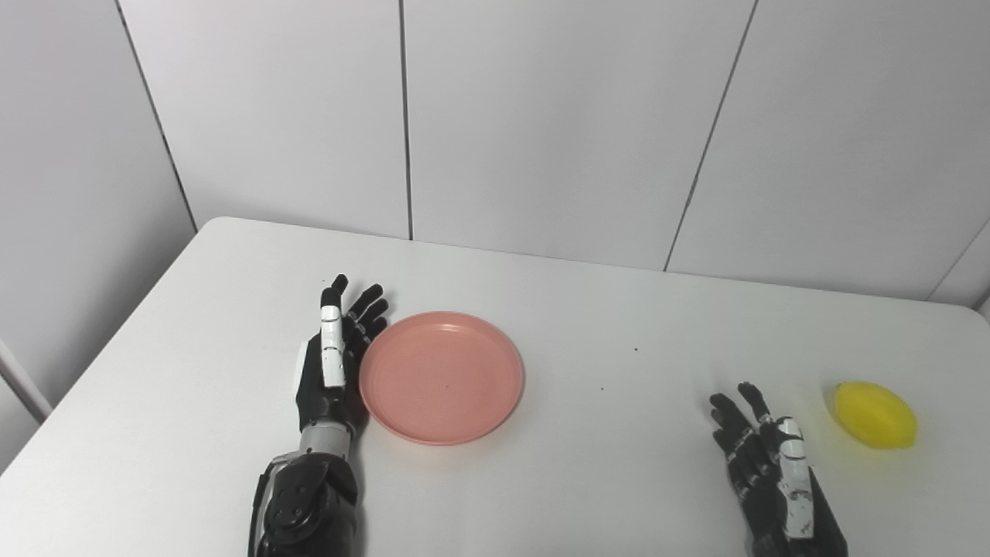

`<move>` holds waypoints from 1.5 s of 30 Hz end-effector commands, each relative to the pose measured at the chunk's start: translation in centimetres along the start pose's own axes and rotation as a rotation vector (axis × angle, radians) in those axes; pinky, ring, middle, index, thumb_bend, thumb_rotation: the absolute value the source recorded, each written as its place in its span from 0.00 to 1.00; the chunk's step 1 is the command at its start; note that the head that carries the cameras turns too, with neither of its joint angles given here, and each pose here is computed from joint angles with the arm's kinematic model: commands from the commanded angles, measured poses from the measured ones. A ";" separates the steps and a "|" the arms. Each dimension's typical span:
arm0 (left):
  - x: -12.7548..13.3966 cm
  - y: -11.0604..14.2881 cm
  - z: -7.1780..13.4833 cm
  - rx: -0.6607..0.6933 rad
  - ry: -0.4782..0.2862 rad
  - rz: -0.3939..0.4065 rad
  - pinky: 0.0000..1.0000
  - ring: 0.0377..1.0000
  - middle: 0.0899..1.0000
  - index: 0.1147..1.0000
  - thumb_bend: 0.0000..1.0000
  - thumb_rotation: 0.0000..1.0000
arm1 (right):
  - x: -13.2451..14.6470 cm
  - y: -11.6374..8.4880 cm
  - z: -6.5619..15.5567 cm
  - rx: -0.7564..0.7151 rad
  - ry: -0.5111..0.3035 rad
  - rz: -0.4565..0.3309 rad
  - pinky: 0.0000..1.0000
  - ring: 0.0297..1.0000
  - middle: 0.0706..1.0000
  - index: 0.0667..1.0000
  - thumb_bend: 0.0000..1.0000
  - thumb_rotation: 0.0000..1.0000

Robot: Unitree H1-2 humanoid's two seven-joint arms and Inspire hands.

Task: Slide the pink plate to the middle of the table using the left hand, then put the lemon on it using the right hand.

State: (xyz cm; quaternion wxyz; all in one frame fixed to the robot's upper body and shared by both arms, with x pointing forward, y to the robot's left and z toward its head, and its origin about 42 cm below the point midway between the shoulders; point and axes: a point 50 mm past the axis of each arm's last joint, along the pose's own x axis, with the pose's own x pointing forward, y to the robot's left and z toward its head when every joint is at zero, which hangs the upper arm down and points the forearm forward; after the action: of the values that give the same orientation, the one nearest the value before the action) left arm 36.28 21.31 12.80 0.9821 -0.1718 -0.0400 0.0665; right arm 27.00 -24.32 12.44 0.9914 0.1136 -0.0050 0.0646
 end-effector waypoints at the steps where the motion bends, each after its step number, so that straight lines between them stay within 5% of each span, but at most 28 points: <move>1: 0.0 -1.3 -0.6 -0.006 0.028 -0.015 0.90 0.88 0.83 1.00 0.63 0.98 | 0.3 0.7 0.1 0.005 -0.003 0.010 1.00 0.95 0.88 0.95 0.75 0.97; 22: -1.5 -3.5 -1.3 -0.028 0.055 -0.086 0.92 0.86 0.83 0.96 0.67 0.89 | 1.0 3.5 -0.2 -0.016 -0.003 0.024 0.99 0.94 0.86 0.94 0.75 0.98; 30: -1.6 -3.6 -1.1 -0.025 0.058 -0.109 0.92 0.89 0.87 0.99 0.63 0.97 | 1.4 4.7 -0.4 -0.014 0.000 0.025 1.00 0.94 0.85 0.93 0.75 0.97; 45: -1.0 -3.8 -1.0 -0.063 0.048 -0.101 0.96 0.88 0.86 1.00 0.65 0.93 | 1.5 5.0 -0.4 -0.033 -0.010 0.010 1.00 0.93 0.86 0.92 0.75 0.95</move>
State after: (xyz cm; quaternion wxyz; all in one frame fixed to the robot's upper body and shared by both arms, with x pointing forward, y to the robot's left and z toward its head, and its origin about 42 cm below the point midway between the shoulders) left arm 35.47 17.81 12.92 0.9801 -0.1953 -0.0318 0.0142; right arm 27.67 -19.92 12.74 0.9935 0.0976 -0.0041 0.0585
